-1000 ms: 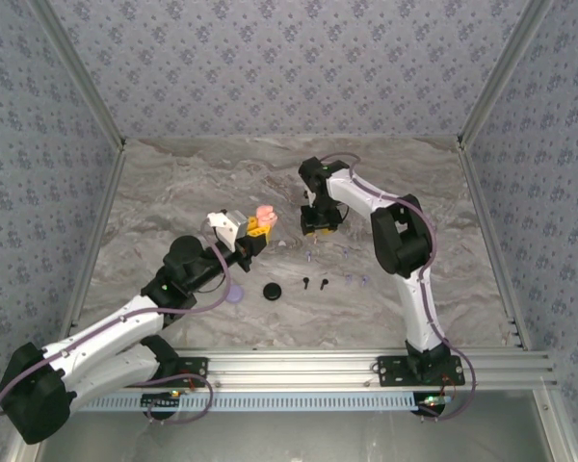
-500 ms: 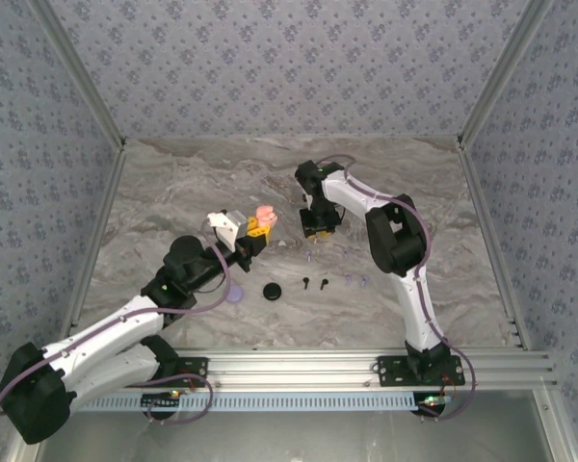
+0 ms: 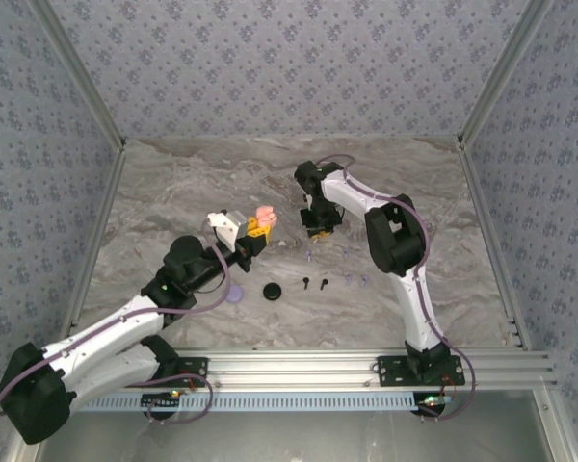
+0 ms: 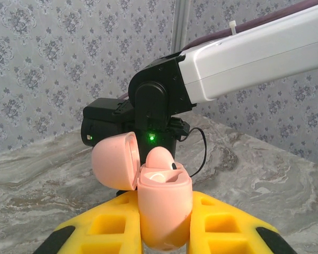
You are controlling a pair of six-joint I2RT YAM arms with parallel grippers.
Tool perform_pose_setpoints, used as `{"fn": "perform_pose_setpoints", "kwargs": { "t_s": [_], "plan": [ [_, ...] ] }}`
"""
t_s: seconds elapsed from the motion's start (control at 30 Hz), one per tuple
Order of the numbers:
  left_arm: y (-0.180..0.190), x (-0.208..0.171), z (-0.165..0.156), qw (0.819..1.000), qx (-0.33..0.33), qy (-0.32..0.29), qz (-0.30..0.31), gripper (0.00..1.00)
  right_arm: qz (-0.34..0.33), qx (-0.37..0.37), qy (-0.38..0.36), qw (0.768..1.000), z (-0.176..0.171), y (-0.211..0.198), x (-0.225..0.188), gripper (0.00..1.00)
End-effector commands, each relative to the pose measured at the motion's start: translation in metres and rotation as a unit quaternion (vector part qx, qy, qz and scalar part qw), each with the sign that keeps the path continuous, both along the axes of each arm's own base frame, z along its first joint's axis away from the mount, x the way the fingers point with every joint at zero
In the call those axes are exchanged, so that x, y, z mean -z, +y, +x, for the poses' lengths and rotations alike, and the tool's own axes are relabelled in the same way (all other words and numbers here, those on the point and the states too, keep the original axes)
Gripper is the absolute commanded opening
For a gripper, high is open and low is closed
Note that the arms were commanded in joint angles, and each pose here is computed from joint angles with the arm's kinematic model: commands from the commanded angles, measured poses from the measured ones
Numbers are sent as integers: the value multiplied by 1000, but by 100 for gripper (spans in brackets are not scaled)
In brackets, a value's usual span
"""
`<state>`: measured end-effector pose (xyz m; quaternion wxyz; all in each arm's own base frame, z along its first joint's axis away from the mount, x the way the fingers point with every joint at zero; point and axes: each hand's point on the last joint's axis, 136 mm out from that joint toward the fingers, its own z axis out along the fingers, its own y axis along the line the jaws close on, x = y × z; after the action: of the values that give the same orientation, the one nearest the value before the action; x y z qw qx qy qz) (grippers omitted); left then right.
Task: Insert wireless bluetooth earbuds into charging case
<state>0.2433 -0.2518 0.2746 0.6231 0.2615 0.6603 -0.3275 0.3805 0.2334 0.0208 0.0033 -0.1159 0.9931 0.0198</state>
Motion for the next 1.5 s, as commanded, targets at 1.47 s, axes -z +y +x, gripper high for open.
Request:
{"fn": "perform_pose_setpoints", "kwargs": {
  "t_s": [1.47],
  "plan": [
    [-70,9,1,988,147,49,-9,0,146,-301,-367,868,-93,41,-275,21]
  ]
}}
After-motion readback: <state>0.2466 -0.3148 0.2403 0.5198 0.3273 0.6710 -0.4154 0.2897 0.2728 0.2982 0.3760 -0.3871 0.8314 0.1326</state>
